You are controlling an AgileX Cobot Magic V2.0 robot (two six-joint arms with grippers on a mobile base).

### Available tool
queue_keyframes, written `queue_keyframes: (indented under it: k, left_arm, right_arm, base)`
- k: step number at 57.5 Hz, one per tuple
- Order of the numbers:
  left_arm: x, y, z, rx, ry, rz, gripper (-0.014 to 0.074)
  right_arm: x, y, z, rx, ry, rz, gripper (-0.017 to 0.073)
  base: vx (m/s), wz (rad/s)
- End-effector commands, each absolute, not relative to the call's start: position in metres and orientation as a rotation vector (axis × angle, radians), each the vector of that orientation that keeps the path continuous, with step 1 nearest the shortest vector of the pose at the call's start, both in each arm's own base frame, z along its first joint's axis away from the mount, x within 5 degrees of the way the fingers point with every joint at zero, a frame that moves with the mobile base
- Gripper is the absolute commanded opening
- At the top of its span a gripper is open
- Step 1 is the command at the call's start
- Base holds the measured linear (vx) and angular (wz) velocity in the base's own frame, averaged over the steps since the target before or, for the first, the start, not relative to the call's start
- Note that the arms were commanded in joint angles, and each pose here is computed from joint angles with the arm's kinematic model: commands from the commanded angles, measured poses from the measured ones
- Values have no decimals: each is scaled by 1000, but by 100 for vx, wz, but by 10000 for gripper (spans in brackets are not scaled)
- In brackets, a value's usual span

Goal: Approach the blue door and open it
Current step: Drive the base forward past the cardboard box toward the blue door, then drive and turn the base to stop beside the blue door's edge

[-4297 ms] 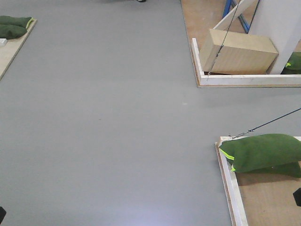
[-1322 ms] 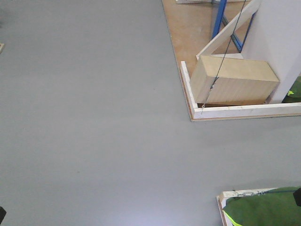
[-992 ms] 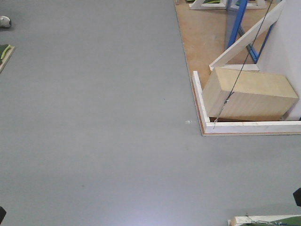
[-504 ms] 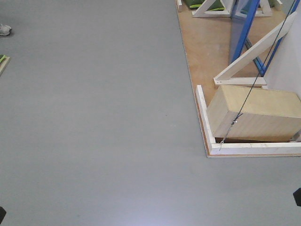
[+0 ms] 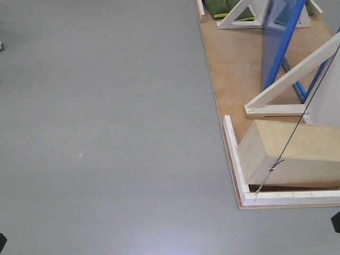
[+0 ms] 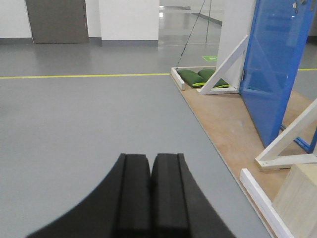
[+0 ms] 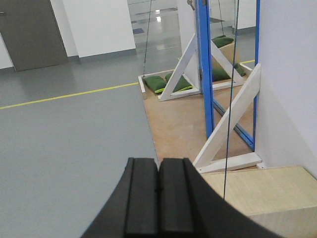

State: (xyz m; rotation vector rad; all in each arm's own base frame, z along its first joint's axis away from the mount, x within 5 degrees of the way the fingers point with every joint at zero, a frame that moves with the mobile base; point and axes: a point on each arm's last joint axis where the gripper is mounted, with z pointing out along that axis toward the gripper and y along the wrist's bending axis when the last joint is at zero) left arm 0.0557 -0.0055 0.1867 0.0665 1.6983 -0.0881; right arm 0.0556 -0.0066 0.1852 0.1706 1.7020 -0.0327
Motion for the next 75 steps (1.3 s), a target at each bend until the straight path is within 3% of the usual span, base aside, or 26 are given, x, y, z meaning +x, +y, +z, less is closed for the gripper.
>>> queue_keyframes:
  k: [1, 75]
  left_arm:
    - [54, -5, 204, 54, 1573, -104, 73]
    - [54, -5, 204, 54, 1573, -104, 73]
  right_arm:
    - [55, -7, 192, 157, 1613, -47, -1]
    - [55, -7, 192, 157, 1613, -47, -1]
  base:
    - [36, 2]
    - [39, -1]
